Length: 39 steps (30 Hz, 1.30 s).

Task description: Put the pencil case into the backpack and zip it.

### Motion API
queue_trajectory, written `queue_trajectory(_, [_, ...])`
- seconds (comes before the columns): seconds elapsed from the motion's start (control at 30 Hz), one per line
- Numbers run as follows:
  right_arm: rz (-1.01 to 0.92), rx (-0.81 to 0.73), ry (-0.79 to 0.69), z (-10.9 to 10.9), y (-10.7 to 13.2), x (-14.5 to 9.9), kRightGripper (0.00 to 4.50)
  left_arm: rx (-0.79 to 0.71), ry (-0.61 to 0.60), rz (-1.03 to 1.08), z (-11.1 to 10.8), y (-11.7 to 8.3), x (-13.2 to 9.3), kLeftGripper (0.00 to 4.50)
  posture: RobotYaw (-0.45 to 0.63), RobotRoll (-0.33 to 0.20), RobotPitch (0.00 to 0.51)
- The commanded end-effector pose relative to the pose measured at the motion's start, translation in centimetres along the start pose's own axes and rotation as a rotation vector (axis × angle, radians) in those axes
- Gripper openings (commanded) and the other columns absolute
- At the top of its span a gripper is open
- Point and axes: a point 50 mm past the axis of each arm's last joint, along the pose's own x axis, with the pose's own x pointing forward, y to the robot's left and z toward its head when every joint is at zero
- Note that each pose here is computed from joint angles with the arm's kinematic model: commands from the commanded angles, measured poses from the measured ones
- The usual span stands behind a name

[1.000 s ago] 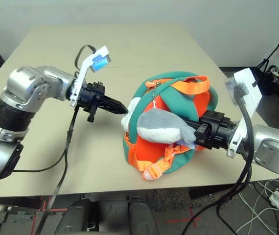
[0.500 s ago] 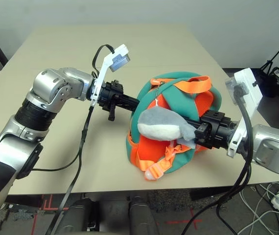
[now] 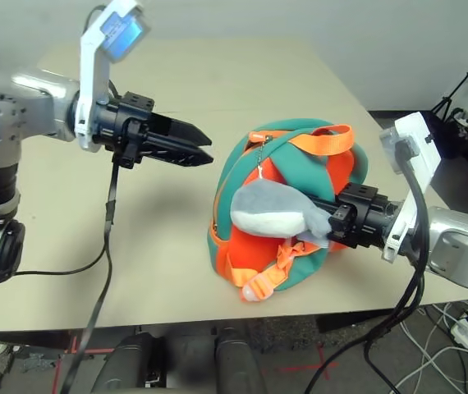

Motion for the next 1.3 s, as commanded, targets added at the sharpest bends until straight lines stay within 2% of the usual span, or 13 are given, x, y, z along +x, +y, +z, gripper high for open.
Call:
queue_trajectory(0.03, [0.013, 0.001, 0.010, -0.2, -0.2, 0.5, 0.20, 0.091, 0.036, -0.012, -0.5, -0.3, 1.0, 4.50, -0.02, 0.000, 0.067])
queue_trajectory(0.2, [0.021, -0.003, 0.000, -0.1, -0.3, 0.8, 0.20, 0.207, 0.080, 0.013, -1.0, -0.2, 1.9, 4.50, -0.03, 0.000, 0.059])
queue_trajectory(0.73, [0.015, -0.012, -0.002, 0.1, 0.0, 0.5, 0.20, 0.322, 0.104, 0.094, -2.5, 0.1, 5.6, 4.50, -0.06, 0.000, 0.068])
queue_trajectory(1.03, [0.019, -0.012, 0.001, 0.3, 0.0, 0.6, 0.20, 0.374, 0.074, 0.089, -2.2, 0.0, 6.2, 4.50, -0.06, 0.000, 0.073])
queue_trajectory(1.3, [0.026, -0.015, 0.007, 0.6, -0.1, 0.8, 0.20, 0.409, 0.077, 0.063, -2.4, -0.3, 7.0, 4.50, -0.06, 0.000, 0.099])
